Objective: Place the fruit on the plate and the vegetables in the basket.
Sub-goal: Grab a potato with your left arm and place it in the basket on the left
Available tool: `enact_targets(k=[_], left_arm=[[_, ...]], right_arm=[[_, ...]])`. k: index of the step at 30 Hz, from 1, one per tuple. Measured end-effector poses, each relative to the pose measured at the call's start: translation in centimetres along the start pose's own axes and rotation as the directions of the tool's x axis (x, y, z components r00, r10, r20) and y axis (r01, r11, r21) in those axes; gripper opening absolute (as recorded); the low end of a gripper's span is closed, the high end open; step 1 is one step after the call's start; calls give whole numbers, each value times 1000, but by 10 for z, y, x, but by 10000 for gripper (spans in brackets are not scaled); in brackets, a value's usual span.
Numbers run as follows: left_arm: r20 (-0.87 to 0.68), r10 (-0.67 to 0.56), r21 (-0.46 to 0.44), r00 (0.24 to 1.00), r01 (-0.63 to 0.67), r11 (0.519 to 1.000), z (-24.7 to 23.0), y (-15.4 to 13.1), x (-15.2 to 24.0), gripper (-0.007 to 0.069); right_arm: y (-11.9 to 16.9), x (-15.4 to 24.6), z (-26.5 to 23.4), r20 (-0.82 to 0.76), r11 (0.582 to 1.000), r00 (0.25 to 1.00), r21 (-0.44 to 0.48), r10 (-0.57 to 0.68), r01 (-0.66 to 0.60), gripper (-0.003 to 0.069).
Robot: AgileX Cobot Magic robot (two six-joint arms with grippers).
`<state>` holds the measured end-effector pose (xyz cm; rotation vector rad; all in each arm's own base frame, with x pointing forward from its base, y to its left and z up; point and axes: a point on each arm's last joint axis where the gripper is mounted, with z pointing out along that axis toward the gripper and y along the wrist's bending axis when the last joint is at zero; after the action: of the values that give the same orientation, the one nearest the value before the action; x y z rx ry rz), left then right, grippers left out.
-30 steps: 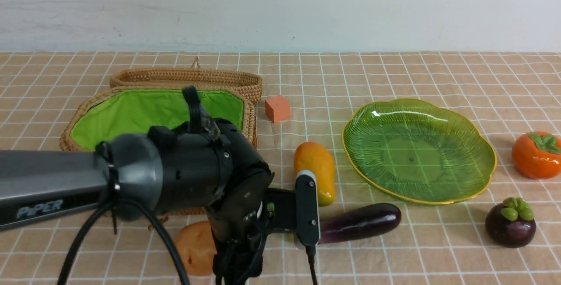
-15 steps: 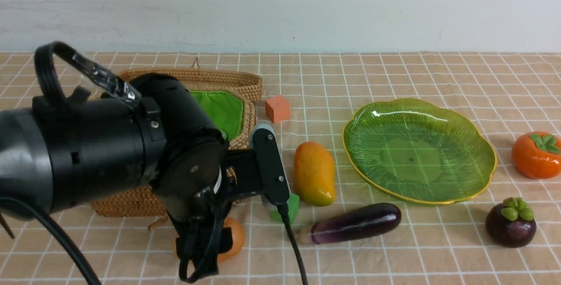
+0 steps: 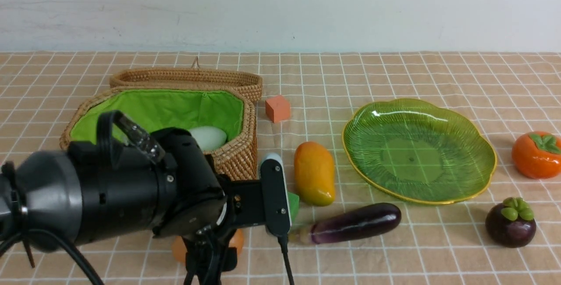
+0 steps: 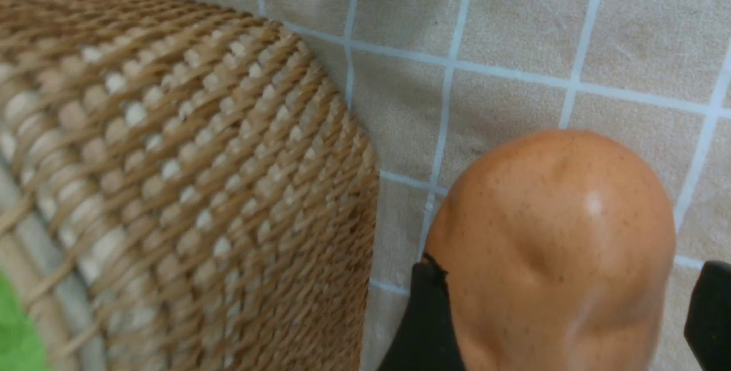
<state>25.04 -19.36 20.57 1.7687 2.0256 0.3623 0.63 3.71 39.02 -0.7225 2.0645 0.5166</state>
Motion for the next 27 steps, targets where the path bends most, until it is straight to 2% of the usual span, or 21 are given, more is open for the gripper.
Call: enact_targets(k=[4,9,13,16,19,24,27], left_arm=[[-16,14,12,1000,-14,1000,17,-3,-2,594],[-67,5,18,998,-4,1000,33,-7,-1,596],[-82,-10,8,997,11,1000,36,-6,-1,584],[-85,-56,4,995,57,998,37,-6,0,552],[-93,-101,5,991,102,995,36,-7,0,552],[-132,-136,26,982,141,990,15,-21,-6,552],[-70,-175,-12,982,175,985,-23,-28,-17,552]], right_arm=[[0,0,0,0,1000,1000,0,0,0,202],[0,0,0,0,1000,1000,0,0,0,203],[0,0,0,-1,1000,1000,0,0,0,203],[0,0,0,-1,1000,1000,0,0,0,202],[0,0,0,-1,1000,1000,0,0,0,202],[0,0,0,4,1000,1000,1,0,0,198],[-1,-5,0,52,1000,999,14,0,-1,198]])
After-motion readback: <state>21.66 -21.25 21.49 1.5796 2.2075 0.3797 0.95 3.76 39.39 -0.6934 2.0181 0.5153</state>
